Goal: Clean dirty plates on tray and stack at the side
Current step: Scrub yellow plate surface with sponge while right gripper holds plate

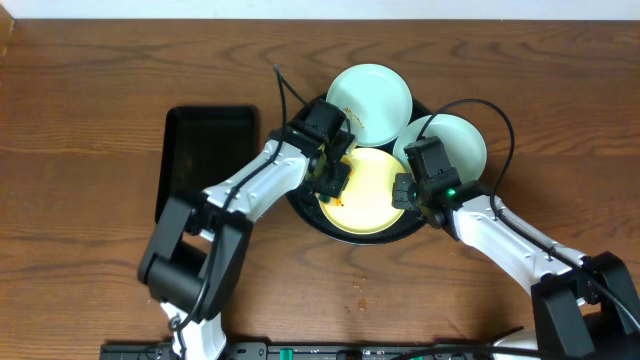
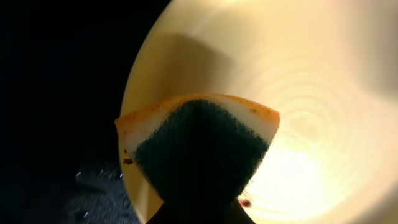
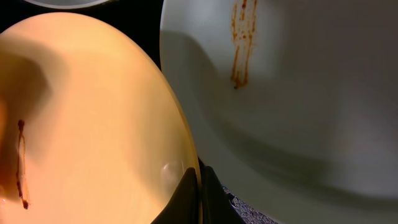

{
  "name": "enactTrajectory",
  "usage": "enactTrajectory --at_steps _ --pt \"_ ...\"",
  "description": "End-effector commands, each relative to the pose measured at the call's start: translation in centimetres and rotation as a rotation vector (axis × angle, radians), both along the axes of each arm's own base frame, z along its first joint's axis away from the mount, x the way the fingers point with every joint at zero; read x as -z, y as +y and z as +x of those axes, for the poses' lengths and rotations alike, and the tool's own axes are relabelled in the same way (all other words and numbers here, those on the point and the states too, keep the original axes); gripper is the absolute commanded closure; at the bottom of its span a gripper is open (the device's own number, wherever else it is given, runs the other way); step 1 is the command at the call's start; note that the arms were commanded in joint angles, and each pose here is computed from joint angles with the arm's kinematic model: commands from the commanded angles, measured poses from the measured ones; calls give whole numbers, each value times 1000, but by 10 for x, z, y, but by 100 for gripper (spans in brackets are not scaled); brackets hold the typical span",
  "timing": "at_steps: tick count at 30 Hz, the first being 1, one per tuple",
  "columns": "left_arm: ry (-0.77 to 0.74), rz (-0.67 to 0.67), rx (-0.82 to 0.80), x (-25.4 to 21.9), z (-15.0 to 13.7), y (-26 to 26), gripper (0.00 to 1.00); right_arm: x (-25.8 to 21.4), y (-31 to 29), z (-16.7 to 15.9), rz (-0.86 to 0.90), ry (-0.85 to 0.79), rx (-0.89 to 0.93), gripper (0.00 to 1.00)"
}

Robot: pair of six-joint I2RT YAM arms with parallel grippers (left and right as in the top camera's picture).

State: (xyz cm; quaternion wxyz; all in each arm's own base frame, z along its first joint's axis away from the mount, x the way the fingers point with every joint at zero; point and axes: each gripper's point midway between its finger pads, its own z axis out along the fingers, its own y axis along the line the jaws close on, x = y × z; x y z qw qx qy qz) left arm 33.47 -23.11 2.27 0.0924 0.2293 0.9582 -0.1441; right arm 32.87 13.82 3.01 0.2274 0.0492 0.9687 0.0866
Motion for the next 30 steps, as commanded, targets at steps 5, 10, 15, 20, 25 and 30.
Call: enactTrajectory --at_steps 5,10,15,20,25,30 --pt "40 30 -24 22 -1 4 93 0 -1 2 -8 -3 -4 99" --pt "48 20 -30 22 -2 2 92 0 -1 2 -12 -3 -11 99" --pt "59 8 -41 22 -3 0 92 2 -2 2 -14 3 -11 99" --pt "77 -22 -33 21 -6 -5 92 3 -2 2 -15 4 -11 99" --pt "77 -22 -33 21 -6 -5 92 3 -2 2 -15 4 -11 99" --pt "96 -18 -43 28 -8 -4 92 3 -2 2 -15 4 -11 99"
